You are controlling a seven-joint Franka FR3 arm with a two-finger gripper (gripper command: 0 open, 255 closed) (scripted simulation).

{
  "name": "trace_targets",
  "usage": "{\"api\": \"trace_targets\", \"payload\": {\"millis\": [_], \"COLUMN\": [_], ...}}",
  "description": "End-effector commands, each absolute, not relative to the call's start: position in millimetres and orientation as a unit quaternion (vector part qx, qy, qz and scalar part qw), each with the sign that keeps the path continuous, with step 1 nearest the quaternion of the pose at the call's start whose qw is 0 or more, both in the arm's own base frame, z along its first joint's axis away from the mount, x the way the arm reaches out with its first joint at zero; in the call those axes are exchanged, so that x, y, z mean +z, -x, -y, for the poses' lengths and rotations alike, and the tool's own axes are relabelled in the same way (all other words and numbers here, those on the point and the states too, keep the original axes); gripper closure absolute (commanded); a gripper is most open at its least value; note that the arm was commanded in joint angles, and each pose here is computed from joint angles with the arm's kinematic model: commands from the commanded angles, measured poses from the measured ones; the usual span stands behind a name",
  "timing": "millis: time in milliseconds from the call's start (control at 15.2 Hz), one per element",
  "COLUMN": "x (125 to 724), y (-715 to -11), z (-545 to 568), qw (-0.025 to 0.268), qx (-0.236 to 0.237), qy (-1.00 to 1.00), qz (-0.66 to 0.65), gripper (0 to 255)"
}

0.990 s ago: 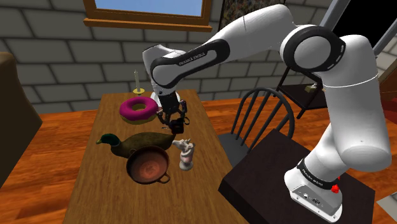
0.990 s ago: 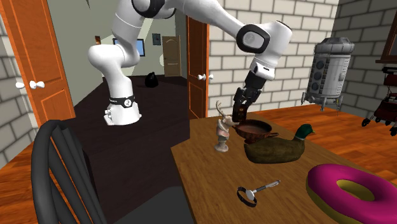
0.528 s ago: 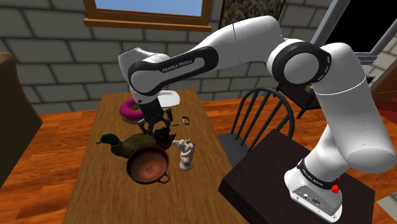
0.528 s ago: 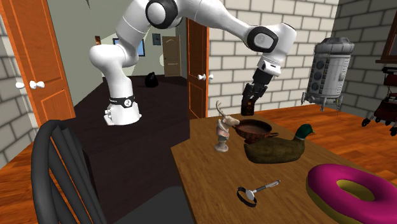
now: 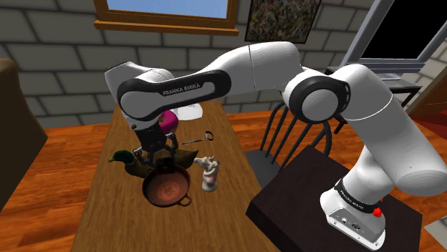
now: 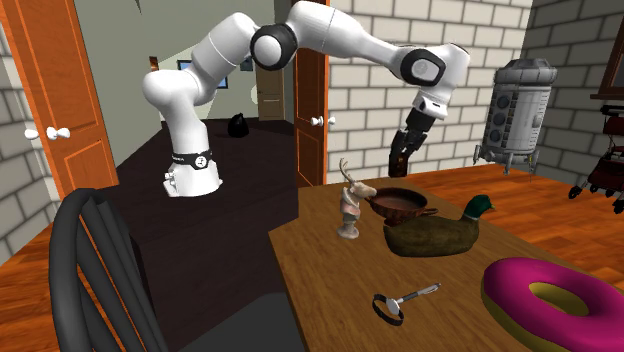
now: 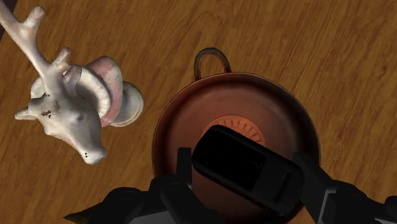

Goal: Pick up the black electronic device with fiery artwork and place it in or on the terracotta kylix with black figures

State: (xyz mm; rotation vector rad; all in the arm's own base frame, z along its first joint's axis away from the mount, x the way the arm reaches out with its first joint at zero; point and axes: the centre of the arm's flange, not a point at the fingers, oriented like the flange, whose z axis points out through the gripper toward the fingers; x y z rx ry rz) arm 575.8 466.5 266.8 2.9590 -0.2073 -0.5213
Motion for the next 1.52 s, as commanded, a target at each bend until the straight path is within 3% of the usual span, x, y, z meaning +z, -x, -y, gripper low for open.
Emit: {"api": "trace_targets", "payload": {"millis": [0, 792, 1254, 1320, 1452], "x": [257.0, 194.0, 194.1, 194.0, 194.0], "y": [-575.5, -575.5, -575.5, -575.5, -575.5], "z": [-466.8, -466.8, -466.9, -466.9, -466.9], "qw": [0.065, 0.065, 0.065, 0.065, 0.065], "qx": [-0.173, -0.173, -0.173, -0.173, -0.173], "qy": [-0.98, -0.98, -0.98, -0.98, -0.98], "qz": [0.069, 0.069, 0.069, 0.069, 0.069], "gripper": [255, 255, 255, 0, 0]}}
